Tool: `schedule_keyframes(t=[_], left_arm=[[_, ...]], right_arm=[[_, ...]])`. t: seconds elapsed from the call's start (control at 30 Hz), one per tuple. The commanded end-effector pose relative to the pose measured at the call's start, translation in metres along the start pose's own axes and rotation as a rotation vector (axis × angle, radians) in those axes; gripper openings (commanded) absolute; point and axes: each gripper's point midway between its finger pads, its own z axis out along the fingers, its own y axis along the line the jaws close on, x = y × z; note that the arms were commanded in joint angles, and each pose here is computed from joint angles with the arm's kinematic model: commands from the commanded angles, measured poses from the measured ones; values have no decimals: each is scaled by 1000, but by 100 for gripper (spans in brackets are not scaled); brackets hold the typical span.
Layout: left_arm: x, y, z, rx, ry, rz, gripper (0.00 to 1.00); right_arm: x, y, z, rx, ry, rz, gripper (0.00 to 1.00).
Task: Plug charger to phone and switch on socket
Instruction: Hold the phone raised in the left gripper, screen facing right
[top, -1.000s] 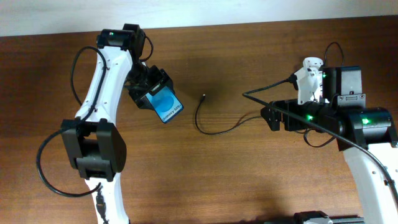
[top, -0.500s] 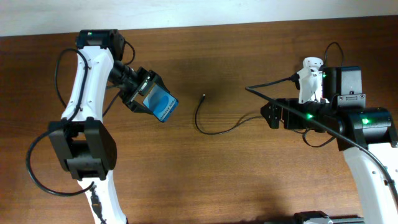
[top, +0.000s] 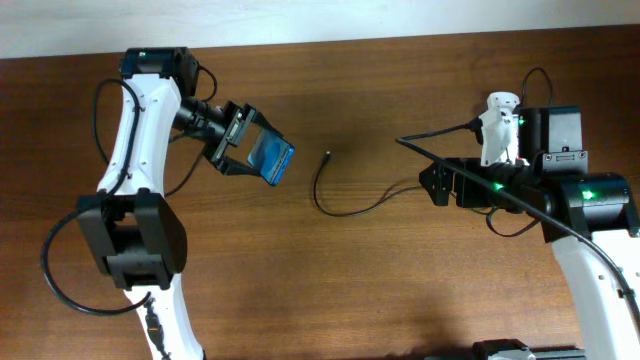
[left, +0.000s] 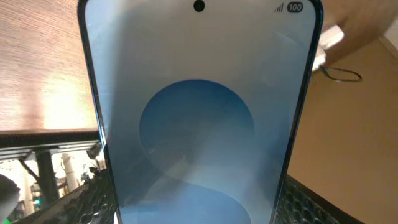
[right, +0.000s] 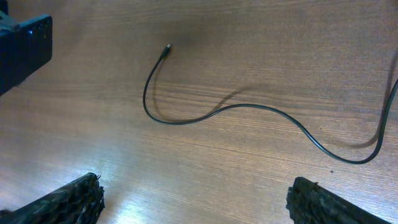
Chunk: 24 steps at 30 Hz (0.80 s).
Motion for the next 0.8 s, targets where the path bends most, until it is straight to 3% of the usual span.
schedule_keyframes(t=[0.0, 0.77], left_arm=[[15, -20, -10, 109, 61, 7, 0], [11, -22, -21, 160, 73, -10, 0]], right_arm=[[-4, 5, -4, -14, -10, -3, 99], [-4, 6, -4, -14, -10, -2, 99]])
